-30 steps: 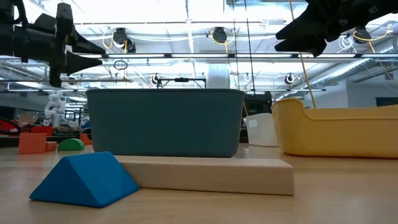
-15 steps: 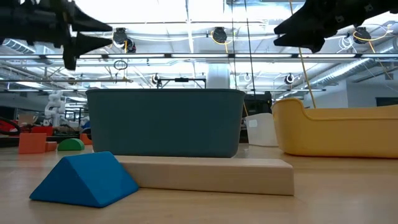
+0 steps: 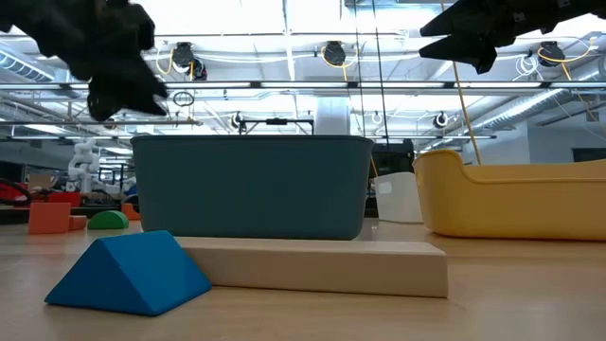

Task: Sort & place blocks by color
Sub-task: Put the middle orange block into the transparent black bin

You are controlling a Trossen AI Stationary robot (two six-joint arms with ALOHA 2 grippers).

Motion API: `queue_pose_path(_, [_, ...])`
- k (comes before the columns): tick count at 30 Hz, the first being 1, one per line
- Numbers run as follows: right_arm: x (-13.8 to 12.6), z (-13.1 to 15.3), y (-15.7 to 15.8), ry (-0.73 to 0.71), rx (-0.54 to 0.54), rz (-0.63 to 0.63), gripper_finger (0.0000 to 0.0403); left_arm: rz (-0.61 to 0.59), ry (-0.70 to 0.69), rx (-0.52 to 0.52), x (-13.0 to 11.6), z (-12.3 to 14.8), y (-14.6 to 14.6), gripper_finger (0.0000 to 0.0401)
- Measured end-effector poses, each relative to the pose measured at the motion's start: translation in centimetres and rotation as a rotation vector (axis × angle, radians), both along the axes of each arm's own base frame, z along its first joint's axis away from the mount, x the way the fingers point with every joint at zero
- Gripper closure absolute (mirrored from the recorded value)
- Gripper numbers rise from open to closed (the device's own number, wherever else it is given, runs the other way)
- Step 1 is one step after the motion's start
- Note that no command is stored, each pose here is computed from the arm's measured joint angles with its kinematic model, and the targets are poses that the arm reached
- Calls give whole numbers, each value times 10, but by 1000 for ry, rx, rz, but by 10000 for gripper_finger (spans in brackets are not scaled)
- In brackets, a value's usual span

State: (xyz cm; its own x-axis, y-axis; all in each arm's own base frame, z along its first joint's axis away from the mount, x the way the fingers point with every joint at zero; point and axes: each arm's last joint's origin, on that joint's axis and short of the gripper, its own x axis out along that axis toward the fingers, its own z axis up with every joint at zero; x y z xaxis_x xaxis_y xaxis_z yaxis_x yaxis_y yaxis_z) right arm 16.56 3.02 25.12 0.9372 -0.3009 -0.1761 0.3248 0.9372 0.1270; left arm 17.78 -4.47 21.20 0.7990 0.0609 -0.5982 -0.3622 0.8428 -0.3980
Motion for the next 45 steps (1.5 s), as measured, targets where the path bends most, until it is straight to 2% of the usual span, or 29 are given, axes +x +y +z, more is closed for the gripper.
queue_pose_path(4, [0, 0, -2, -3, 1, -10, 188, -86, 161, -39, 12, -11, -11, 247])
queue_pose_path(9, [0, 1, -3, -6, 4, -20, 188, -165, 302, -101, 19, -9, -20, 247])
queue_pose_path(14, [0, 0, -3, -4, 4, -20, 188, -53, 485, -150, 7, -11, -17, 247])
queue_pose_path(17, [0, 0, -3, -3, 1, -20, 188, 41, 647, -125, -8, -17, -11, 247])
queue_pose_path(20, [0, 0, -3, -3, 3, -20, 188, 100, 726, -120, -17, -23, -8, 247])
queue_pose_path(26, [0, 0, -3, -2, 2, -20, 188, 120, 731, -124, -17, -24, -5, 246])
queue_pose_path(35, [0, 0, -3, 5, -1, -19, 188, 86, 674, -116, -11, -23, -6, 246])
queue_pose_path(38, [0, 0, -3, 6, -1, -19, 188, 112, 662, -90, -11, -23, -5, 246])
queue_pose_path(45, [0, -2, -3, 23, -5, -18, 188, 197, 641, -105, -11, -23, -3, 246])
